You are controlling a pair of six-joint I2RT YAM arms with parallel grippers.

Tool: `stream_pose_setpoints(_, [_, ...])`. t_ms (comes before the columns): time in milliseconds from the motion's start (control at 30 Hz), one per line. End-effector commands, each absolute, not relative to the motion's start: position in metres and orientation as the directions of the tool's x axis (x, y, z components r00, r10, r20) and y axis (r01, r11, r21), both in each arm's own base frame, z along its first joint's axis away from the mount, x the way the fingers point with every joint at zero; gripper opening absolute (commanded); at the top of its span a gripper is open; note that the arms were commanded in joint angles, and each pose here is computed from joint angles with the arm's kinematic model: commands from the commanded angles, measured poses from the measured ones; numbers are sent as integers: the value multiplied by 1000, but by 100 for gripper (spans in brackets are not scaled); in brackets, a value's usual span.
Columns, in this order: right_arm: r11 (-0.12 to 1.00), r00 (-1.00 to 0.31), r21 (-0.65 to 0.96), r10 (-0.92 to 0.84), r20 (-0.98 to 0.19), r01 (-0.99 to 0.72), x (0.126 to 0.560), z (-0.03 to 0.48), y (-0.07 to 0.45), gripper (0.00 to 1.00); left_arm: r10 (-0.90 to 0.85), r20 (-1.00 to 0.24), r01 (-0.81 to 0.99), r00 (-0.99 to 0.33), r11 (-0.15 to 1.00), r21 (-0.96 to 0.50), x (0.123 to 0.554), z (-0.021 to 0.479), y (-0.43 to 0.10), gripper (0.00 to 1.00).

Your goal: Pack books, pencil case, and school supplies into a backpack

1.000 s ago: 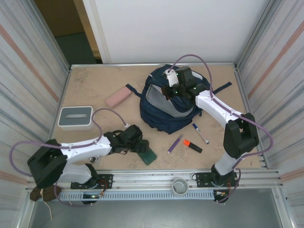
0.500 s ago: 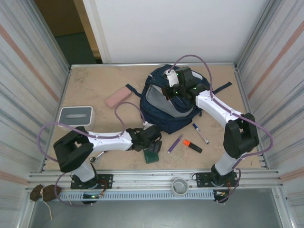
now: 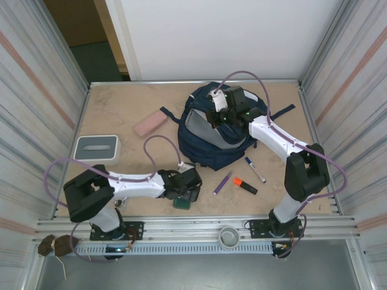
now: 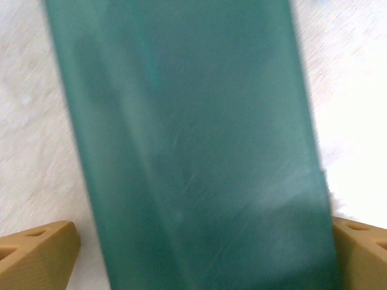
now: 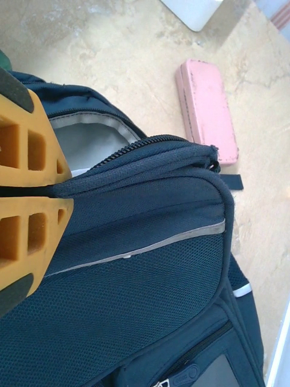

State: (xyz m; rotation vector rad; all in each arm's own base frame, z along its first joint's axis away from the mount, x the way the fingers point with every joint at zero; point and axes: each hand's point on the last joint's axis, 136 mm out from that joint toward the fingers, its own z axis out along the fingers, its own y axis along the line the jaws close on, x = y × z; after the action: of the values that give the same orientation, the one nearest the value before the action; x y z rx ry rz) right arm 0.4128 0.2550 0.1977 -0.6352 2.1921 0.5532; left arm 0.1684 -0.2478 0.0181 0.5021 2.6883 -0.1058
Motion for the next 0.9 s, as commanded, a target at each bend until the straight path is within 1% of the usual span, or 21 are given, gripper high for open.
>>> stream_pose_setpoints(0, [802, -588, 187, -235, -774, -567, 419, 196, 247, 0, 324, -353, 342, -878, 940, 12, 155, 15, -225, 96])
stream_pose_setpoints(100, [803, -590, 189, -232, -773, -565, 420, 196, 248, 0, 339, -320, 358, -885, 934, 0, 148, 11, -223, 88])
stream_pose_setpoints(233, [804, -587, 188, -232, -775, -565, 420, 200, 248, 0, 346, -339, 377, -875, 926, -29, 148, 9, -226, 72])
stream_pose_setpoints(333, [794, -587, 191, -241, -773, -577, 418, 205, 249, 0, 365, -395, 412, -843, 910, -38, 157, 21, -230, 56])
stream_pose_setpoints(433, [784, -591, 194, -255, -766, -590, 416, 211, 251, 0, 402, -483, 462, -778, 887, -6, 171, 48, -228, 48])
stream_pose_setpoints(533, [770, -591, 208, -256, -765, -603, 412, 221, 253, 0, 405, -573, 491, -712, 871, 6, 190, 84, -222, 45])
stream_pose_setpoints(633, [755, -603, 242, -244, -760, -610, 410, 227, 254, 0, 376, -671, 541, -639, 840, -44, 214, 122, -225, 43])
stream_pose_setpoints(700, [749, -621, 279, -219, -753, -602, 411, 231, 254, 0, 360, -715, 569, -599, 820, -64, 231, 144, -228, 41])
stream_pose_setpoints(800, [730, -651, 333, -197, -734, -596, 411, 239, 255, 0, 356, -742, 621, -568, 777, -102, 256, 168, -236, 41])
stream_pose_setpoints(867, [723, -659, 356, -180, -730, -592, 415, 247, 255, 0, 373, -729, 638, -574, 761, -112, 273, 173, -240, 41])
